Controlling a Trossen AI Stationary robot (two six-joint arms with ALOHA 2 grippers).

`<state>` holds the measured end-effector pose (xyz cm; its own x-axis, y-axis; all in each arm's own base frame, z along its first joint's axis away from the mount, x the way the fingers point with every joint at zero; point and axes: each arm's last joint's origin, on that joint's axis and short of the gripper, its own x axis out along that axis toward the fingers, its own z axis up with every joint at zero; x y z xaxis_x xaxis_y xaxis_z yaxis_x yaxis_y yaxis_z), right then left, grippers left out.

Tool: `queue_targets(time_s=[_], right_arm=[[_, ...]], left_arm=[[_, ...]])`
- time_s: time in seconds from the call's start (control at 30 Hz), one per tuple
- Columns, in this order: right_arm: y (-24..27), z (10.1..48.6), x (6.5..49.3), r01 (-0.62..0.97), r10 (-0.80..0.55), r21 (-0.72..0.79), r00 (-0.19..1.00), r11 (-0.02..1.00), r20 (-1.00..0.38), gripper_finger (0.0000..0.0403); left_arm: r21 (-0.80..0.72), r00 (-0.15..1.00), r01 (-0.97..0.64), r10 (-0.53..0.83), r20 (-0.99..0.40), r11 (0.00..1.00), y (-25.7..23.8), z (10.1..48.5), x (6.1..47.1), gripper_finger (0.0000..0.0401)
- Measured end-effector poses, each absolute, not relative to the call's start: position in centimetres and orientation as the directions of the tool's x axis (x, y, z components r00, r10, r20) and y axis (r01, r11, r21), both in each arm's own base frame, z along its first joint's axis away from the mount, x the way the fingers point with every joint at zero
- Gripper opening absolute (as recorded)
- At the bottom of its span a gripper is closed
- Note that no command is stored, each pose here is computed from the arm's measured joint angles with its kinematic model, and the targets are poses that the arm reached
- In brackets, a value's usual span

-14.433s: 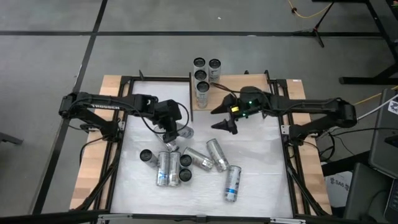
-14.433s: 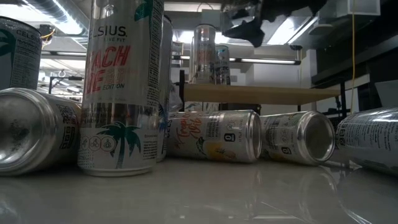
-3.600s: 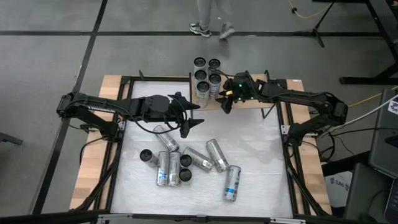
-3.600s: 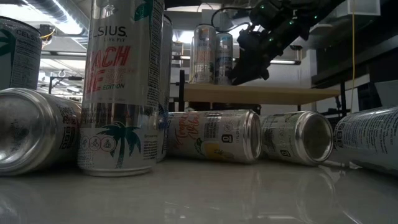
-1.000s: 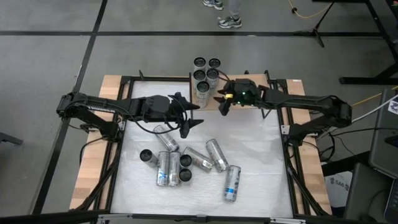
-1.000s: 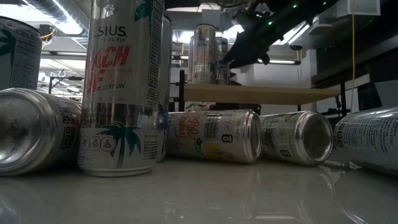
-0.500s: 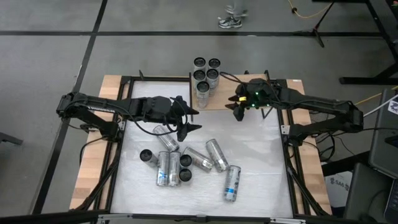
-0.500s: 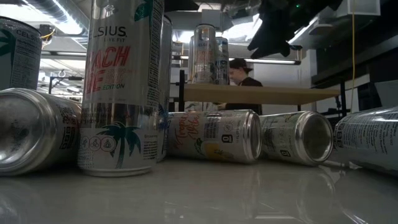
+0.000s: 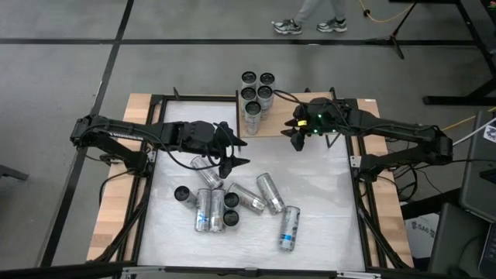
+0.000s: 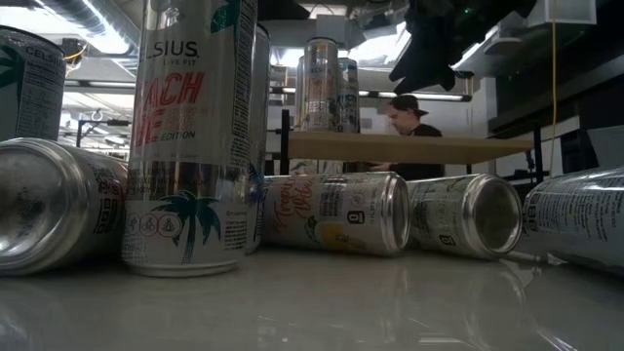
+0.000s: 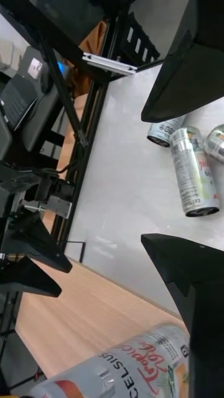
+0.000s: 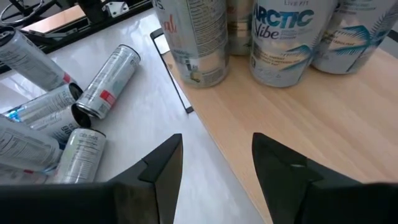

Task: Place canned beverage on shelf
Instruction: Put the left blue soda can on the shelf aligned with the other blue soda cans

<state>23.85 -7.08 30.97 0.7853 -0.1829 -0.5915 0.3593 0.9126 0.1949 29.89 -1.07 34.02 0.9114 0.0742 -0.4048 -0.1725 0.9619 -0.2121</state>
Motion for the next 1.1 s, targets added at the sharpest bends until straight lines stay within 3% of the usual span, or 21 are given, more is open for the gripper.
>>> queue_targets(time_s=[0.63, 0.77, 1.1], right_arm=[[-7.06, 30.85, 23.89, 0.352, -0.171, 0.2, 0.784, 0.915, -0.597, 0.0187], [-7.06, 30.85, 23.89, 0.352, -0.171, 0.2, 0.784, 0.915, -0.597, 0.0225], [-6.94, 30.54, 23.67, 0.348, -0.148, 0.207, 0.764, 0.915, -0.628, 0.0384]], left_arm=[[-0.212, 0.912, -0.172, 0.074, -0.404, 0.962, -1.07, 34.02, 29.89, 0.0304], [-0.212, 0.912, -0.172, 0.074, -0.404, 0.962, -1.07, 34.03, 29.89, 0.0304], [-0.212, 0.912, -0.172, 0.074, -0.404, 0.962, -1.07, 34.02, 29.89, 0.0304]])
